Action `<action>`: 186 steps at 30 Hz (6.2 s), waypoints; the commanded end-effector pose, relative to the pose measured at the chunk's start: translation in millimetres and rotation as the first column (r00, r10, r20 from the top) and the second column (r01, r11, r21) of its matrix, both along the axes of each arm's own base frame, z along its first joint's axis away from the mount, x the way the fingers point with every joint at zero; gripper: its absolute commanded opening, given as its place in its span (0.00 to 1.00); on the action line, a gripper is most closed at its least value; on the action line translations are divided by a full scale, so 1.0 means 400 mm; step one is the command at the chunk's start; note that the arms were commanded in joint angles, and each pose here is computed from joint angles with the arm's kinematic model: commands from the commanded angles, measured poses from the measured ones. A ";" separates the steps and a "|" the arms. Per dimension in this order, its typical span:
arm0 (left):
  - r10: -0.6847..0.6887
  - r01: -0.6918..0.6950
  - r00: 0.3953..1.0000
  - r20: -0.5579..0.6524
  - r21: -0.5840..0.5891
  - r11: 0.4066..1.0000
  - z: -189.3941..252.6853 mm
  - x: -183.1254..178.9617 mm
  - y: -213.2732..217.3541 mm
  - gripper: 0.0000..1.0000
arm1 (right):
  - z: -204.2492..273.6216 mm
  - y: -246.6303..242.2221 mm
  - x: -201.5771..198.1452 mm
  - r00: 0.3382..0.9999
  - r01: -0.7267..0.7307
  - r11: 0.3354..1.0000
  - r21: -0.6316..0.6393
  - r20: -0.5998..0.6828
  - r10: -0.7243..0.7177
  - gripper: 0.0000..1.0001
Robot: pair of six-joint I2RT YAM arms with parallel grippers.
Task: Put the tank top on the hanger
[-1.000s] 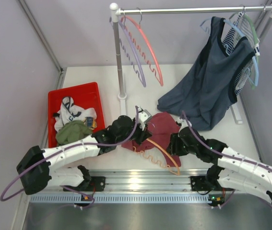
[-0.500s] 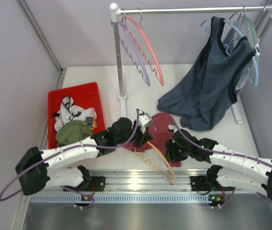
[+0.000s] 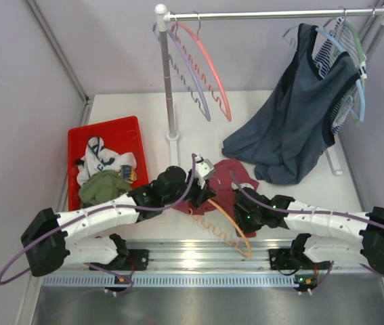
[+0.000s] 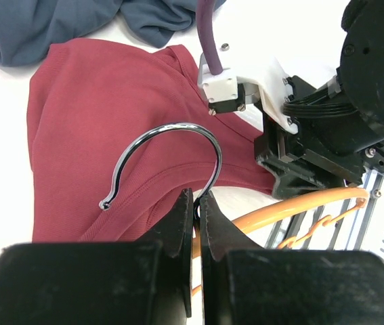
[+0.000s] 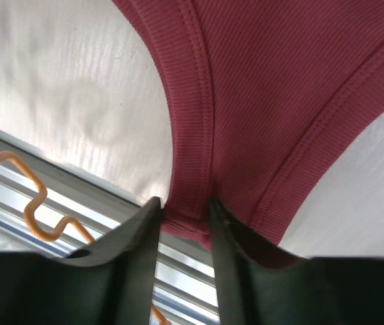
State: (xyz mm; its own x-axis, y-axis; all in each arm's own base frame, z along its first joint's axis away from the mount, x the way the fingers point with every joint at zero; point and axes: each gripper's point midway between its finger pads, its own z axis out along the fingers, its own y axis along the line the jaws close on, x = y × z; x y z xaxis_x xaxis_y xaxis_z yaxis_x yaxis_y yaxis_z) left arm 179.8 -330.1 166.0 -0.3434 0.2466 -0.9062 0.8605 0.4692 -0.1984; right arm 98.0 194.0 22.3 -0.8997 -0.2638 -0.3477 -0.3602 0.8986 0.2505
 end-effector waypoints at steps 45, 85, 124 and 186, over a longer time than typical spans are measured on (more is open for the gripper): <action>0.533 -0.496 0.802 0.269 -0.195 0.846 0.178 0.204 0.158 0.00 | 0.161 -0.107 0.048 0.929 0.308 0.942 0.136 0.172 -0.328 0.00; 0.574 -0.537 0.781 0.246 -0.206 0.818 0.235 0.239 0.130 0.00 | 0.259 -0.050 0.102 0.931 0.263 0.955 0.139 0.224 -0.289 0.00; 0.653 -0.582 0.750 0.105 -0.367 0.726 0.346 0.210 0.184 0.00 | 0.156 -0.080 0.097 0.924 0.323 0.927 0.190 0.149 -0.352 0.00; 0.692 -0.534 0.701 0.175 -0.515 0.671 0.439 0.227 0.196 0.00 | 0.200 -0.091 0.090 0.885 0.371 0.830 0.416 0.111 -0.452 0.00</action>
State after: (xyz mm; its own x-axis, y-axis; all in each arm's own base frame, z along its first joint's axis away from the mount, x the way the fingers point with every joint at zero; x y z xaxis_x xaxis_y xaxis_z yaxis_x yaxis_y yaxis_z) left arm 268.1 -256.2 310.3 -0.0529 -0.2587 -0.9645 0.4359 0.8630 -0.2554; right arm 129.7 164.0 80.6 -0.8184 0.2807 -0.5014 -0.0593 0.8267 0.5595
